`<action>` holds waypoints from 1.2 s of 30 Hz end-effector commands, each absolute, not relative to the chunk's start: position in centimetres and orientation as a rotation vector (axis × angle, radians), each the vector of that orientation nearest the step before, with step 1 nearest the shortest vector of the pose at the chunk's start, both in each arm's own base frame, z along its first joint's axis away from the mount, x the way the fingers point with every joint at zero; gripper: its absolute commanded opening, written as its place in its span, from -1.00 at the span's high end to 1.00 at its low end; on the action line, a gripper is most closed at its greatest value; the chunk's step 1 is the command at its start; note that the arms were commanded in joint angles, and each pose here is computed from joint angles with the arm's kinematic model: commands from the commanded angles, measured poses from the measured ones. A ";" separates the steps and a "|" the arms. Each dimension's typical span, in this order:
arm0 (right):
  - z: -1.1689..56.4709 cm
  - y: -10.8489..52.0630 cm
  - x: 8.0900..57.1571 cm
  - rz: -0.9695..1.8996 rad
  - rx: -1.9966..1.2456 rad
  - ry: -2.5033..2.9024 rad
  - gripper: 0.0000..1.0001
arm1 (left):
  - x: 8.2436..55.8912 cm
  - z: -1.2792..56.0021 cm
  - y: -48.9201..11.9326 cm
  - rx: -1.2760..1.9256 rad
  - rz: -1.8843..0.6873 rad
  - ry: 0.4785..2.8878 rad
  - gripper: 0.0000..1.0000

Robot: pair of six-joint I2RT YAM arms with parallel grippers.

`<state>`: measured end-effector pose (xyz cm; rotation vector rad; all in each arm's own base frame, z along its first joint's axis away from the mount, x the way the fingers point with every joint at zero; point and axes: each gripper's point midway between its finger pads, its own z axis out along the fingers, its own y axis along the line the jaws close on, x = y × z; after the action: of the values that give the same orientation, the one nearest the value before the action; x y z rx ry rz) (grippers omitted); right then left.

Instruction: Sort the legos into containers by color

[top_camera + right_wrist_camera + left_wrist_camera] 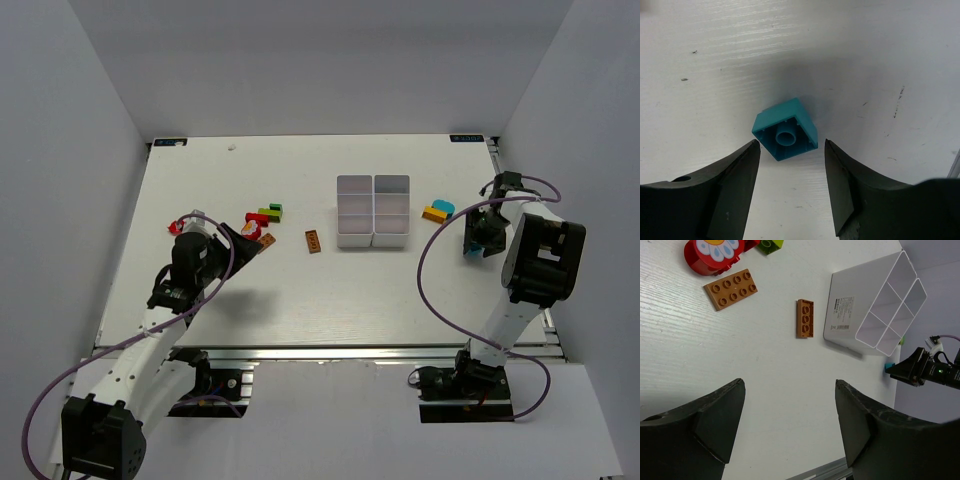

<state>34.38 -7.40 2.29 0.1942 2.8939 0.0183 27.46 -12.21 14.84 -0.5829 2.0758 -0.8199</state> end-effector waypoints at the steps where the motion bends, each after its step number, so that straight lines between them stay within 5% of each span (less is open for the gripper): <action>1: 3.5 -7.7 35.9 -0.024 0.160 2.840 -0.20 | 27.7 15.5 -12.5 -0.567 -0.834 2.058 -0.64; 8: 3.6 -7.3 36.7 -0.031 0.032 2.833 -0.09 | 27.8 15.8 -12.4 -0.563 -0.830 2.058 -0.64; 22: 4.0 -6.7 36.7 -0.015 -0.101 2.830 0.98 | 27.2 15.8 -12.0 -0.570 -0.815 2.048 -0.64; 36: 14.8 0.0 39.4 0.314 -0.504 2.461 1.00 | 27.9 16.2 -12.4 -0.551 -0.823 2.054 -0.64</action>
<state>38.80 -2.68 11.34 -0.3532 2.5834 0.2151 27.40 -12.17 14.86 -0.5804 2.0761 -0.8169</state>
